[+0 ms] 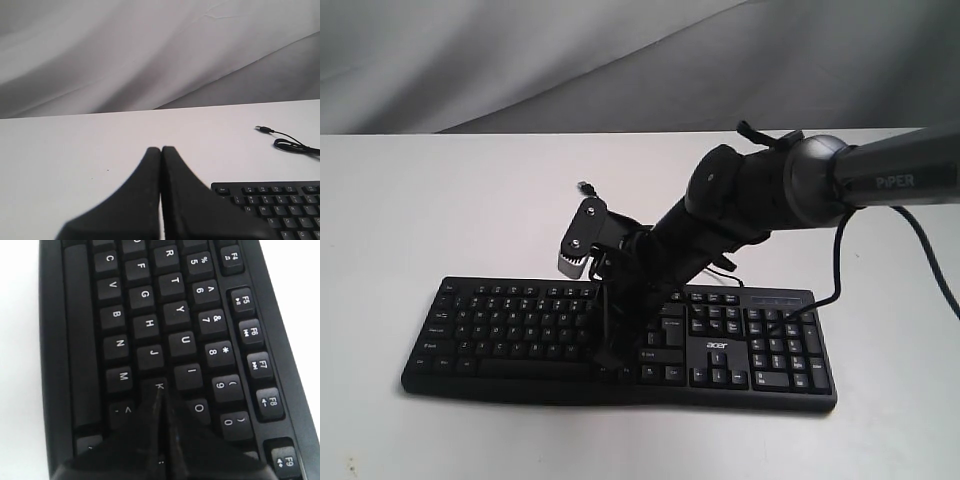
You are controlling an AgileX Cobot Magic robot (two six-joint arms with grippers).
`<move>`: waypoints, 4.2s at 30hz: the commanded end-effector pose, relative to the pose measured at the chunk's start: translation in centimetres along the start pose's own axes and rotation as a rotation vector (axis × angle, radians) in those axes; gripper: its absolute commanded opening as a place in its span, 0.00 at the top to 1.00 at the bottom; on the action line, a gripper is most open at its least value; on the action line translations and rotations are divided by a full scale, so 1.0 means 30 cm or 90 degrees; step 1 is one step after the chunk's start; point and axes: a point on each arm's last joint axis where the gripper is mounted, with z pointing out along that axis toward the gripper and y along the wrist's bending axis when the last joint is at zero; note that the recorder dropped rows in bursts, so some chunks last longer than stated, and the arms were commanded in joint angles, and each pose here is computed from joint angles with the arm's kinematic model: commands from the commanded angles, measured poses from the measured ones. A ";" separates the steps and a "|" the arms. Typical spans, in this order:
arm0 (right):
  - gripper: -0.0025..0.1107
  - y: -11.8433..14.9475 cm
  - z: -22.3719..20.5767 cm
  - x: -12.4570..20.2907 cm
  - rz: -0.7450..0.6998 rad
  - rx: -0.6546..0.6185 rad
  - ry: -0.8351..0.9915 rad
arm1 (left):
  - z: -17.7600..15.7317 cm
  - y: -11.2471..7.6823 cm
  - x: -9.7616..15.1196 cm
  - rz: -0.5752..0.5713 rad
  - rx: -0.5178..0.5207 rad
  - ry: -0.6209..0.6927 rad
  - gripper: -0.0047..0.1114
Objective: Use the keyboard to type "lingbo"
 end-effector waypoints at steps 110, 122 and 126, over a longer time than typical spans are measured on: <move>0.98 0.090 0.060 -0.124 -0.030 -0.022 -0.032 | 0.000 -0.001 0.003 -0.001 0.004 -0.004 0.96; 0.98 0.089 0.084 -0.114 -0.026 -0.021 -0.025 | 0.000 -0.001 0.003 -0.001 0.004 -0.004 0.96; 0.98 0.086 0.083 -0.113 -0.025 -0.019 -0.025 | 0.000 -0.001 0.003 -0.001 0.004 -0.004 0.96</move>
